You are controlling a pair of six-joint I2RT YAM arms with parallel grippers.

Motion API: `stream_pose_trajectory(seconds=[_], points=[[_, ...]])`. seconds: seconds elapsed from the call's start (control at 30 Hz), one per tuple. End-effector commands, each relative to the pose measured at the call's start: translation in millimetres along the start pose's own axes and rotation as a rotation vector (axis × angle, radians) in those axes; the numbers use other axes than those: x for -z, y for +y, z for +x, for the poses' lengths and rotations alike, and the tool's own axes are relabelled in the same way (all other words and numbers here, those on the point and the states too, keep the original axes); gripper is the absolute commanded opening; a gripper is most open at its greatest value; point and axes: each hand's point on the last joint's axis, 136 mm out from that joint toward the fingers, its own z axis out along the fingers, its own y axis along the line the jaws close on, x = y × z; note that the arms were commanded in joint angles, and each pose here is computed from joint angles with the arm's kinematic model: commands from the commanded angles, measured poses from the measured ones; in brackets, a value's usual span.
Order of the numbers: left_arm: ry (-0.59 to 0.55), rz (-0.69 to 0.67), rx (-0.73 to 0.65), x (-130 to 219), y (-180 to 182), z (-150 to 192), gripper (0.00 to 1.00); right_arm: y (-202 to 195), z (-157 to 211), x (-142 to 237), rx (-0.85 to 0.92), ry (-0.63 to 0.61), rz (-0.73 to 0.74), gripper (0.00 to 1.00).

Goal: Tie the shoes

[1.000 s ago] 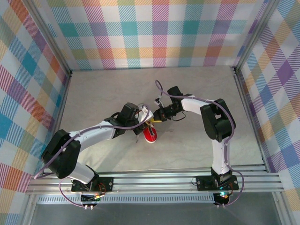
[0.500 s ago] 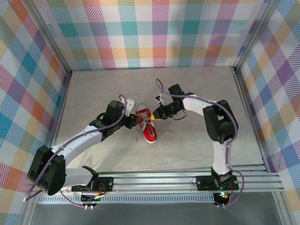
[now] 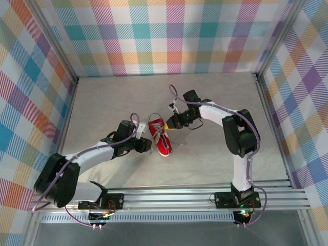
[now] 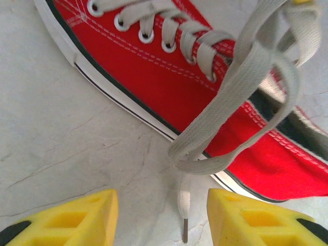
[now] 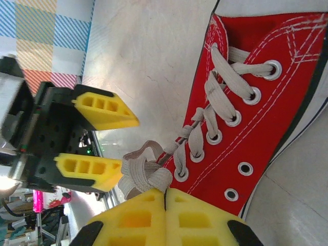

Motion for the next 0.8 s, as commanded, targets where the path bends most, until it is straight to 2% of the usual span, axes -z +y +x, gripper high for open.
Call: stream_pose_trajectory(seconds=[0.0,0.17,0.3,0.43,0.77], points=[[-0.033,0.059,0.004,-10,-7,-15,0.47,2,-2,-3,0.020,0.015,0.004,0.00],[-0.036,0.077,-0.003,-20,-8,-21,0.38,1,-3,-5,0.018,0.023,0.011,0.00],[-0.055,0.093,-0.020,-15,-12,-24,0.22,0,-4,-4,0.024,0.026,0.023,0.00],[-0.077,0.102,-0.037,-3,-16,-23,0.00,-1,-6,-5,0.024,0.031,0.038,0.00],[-0.098,0.100,-0.071,26,-30,-19,0.00,-1,-14,-7,0.047,0.033,0.069,0.00]])
